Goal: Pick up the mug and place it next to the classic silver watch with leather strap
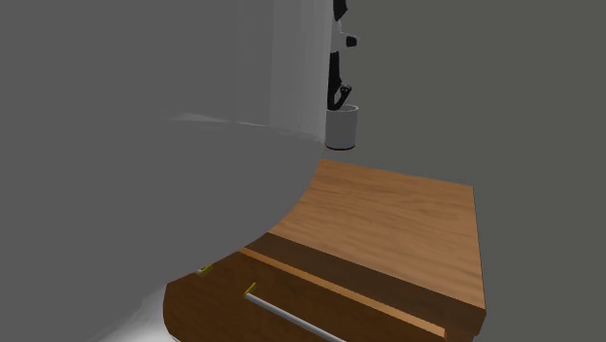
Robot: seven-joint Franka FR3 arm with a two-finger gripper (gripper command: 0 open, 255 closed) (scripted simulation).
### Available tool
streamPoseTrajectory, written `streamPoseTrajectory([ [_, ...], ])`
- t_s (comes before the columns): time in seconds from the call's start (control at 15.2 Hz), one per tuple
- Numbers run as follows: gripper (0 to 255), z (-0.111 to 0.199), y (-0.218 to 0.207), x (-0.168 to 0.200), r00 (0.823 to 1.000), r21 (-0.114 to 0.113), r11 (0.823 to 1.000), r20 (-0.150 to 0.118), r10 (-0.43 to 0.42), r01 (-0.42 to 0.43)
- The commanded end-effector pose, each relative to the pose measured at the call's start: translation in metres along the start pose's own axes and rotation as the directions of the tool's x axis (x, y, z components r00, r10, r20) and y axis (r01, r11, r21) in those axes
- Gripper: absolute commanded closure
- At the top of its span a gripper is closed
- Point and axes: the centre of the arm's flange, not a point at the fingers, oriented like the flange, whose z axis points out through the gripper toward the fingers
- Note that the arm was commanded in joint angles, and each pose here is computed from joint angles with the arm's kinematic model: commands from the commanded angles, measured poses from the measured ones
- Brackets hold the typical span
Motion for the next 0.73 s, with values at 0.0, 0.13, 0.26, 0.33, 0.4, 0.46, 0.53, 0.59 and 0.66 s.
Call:
streamPoseTrajectory([
  [0.0,255,-0.010,0.001,0.001,1.000,0.000,1.000,0.000,0.000,0.000],
  [0.13,255,-0.021,0.001,0.002,1.000,0.000,1.000,0.000,0.000,0.000],
  [0.26,255,-0.031,0.002,0.003,1.000,0.000,1.000,0.000,0.000,0.000],
  [0.33,255,-0.036,0.002,0.003,1.000,0.000,1.000,0.000,0.000,0.000],
  [0.4,255,-0.042,0.003,0.004,1.000,0.000,1.000,0.000,0.000,0.000],
  [0.46,255,-0.047,0.003,0.004,1.000,0.000,1.000,0.000,0.000,0.000],
  [0.53,255,-0.052,0.003,0.005,1.000,0.000,1.000,0.000,0.000,0.000],
  [0.59,255,-0.057,0.004,0.005,1.000,0.000,1.000,0.000,0.000,0.000],
  [0.66,255,-0.063,0.004,0.006,1.000,0.000,1.000,0.000,0.000,0.000],
])
